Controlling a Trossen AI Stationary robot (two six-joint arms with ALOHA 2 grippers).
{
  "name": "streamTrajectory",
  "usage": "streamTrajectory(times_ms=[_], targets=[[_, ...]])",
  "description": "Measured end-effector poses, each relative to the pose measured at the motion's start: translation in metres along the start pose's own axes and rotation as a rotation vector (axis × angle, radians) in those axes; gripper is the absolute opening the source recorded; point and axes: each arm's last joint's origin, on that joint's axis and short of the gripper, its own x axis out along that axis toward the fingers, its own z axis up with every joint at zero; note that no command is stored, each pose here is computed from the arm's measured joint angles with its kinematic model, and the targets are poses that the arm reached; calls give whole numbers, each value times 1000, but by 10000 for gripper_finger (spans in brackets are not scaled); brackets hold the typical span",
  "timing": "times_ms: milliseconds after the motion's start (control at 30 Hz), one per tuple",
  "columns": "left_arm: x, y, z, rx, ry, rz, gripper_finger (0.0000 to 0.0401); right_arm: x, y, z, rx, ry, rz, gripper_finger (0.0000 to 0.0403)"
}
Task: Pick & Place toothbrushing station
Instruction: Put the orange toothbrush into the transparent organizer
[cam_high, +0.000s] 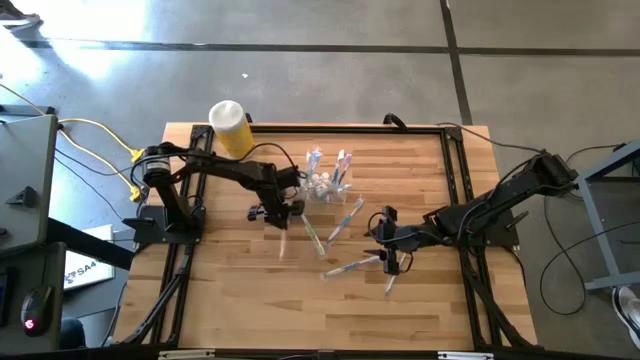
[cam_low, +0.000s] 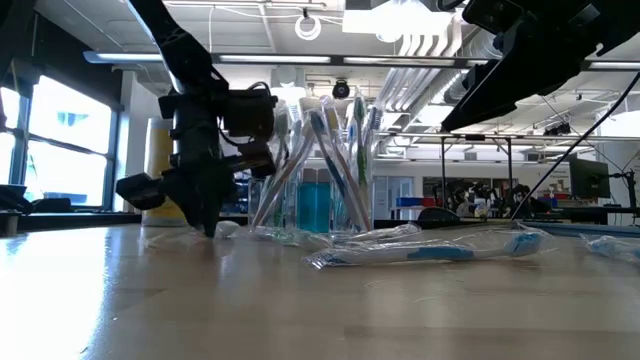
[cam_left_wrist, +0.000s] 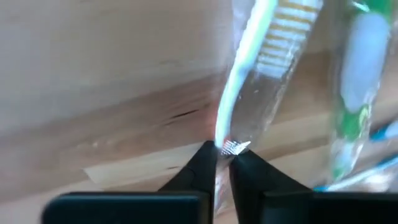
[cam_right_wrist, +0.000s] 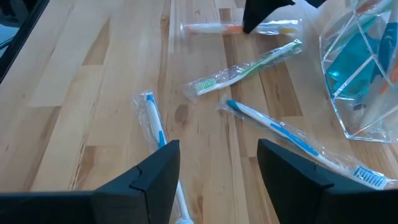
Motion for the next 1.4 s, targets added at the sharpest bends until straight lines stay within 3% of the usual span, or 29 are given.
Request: streamTrajectory(times_ms=[267, 433, 600, 767, 900, 1067, 1233, 1333, 1400], targets=[[7, -8, -21, 270, 2, 33, 10, 0, -1, -1, 15, 12, -5, 207], [-3, -21, -57, 422, -110, 61, 7, 0, -1, -1, 14, 13, -6, 207], [-26, -21, -105, 474, -191, 69, 4, 0, -1, -1, 15, 4, -33, 207], [-55, -12, -143, 514, -366, 52, 3, 0, -2, 0, 30, -9, -33, 207], [-81, -7, -162, 581, -540, -48, 3, 0, -1, 3, 49, -34, -21, 207], [-115, 1, -166, 756, -891, -68, 3, 0, 0, 6, 79, -66, -10, 207], [-142, 3, -167, 932, -1294, 58, 3, 0, 1, 10, 114, -107, 2, 207], [-154, -6, -161, 1020, -1400, 73, 3, -1, 2, 13, 121, -136, 4, 207], [-157, -13, -154, 1100, -1393, 57, 2, -1, 1, 15, 127, -160, -8, 207]])
